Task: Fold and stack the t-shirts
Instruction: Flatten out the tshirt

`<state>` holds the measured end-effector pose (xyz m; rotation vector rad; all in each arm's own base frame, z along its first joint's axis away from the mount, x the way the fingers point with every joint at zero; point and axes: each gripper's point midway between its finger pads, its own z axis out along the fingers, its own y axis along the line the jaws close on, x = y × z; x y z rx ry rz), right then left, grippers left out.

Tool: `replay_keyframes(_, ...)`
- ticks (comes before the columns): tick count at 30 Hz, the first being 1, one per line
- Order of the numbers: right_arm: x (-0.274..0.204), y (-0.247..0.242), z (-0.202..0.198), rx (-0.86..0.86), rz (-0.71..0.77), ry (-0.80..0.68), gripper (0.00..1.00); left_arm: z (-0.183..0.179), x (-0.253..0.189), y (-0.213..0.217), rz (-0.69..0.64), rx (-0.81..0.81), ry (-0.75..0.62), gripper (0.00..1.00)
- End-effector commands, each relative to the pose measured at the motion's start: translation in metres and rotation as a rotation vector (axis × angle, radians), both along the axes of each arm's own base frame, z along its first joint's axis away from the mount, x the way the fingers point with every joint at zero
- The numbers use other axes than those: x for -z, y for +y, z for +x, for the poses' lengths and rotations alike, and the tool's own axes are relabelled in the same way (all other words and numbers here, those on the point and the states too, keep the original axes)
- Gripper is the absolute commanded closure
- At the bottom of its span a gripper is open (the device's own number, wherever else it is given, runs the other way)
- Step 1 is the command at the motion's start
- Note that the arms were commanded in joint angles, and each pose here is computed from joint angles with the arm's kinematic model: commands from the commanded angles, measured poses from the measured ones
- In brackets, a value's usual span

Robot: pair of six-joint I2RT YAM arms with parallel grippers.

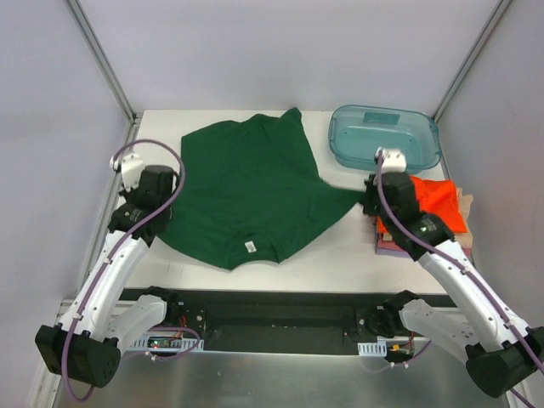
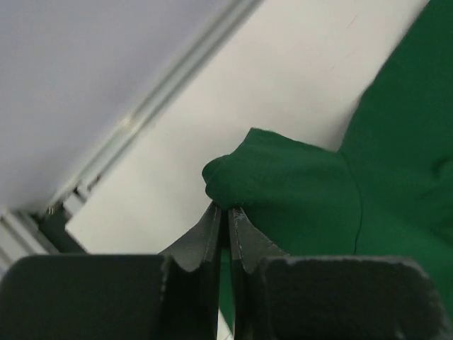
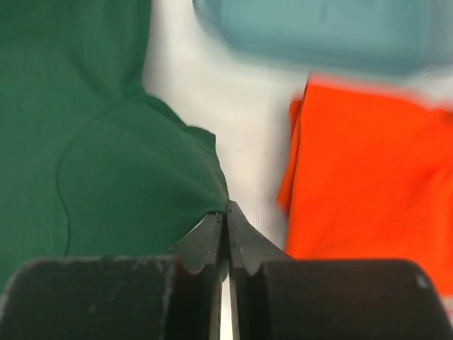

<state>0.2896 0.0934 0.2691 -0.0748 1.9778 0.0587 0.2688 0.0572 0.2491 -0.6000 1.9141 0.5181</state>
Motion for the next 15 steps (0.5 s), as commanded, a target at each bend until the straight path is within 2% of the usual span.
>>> replay_keyframes(1, 0.1, 0.001, -0.049, 0.029, 0.091, 0.288, 0.91, -0.047, 0.053, 0.0, -0.266, -0.199, 0.002, 0.92)
replay_keyframes(2, 0.111, -0.007, -0.057, 0.072, 0.075, 0.329, 0.9, -0.057, 0.06, 0.004, -0.266, -0.235, 0.03, 0.81)
replay_keyframes(3, 0.115, -0.017, -0.061, 0.131, 0.061, 0.34, 0.87, -0.066, 0.063, 0.006, -0.271, -0.264, 0.046, 0.59)
replay_keyframes(4, 0.117, -0.024, -0.063, 0.16, 0.046, 0.343, 0.7, -0.072, 0.064, 0.006, -0.28, -0.279, 0.054, 0.21)
replay_keyframes(5, 0.115, -0.026, -0.064, 0.177, 0.05, 0.339, 0.4, -0.077, 0.065, 0.006, -0.29, -0.286, 0.057, 0.01)
replay_keyframes(6, 0.111, -0.024, -0.064, 0.17, 0.064, 0.333, 0.24, -0.078, 0.064, 0.004, -0.305, -0.275, 0.056, 0.01)
replay_keyframes(9, 0.094, -0.006, -0.058, 0.071, 0.118, 0.292, 0.07, -0.076, 0.054, -0.003, -0.359, -0.246, 0.014, 0.01)
replay_keyframes(12, 0.084, 0.013, -0.054, -0.021, 0.161, 0.281, 0.01, -0.068, 0.05, -0.019, -0.432, -0.186, 0.013, 0.01)
replay_keyframes(15, 0.088, 0.041, -0.054, -0.135, 0.213, 0.319, 0.04, -0.049, 0.05, -0.044, -0.502, -0.064, 0.055, 0.01)
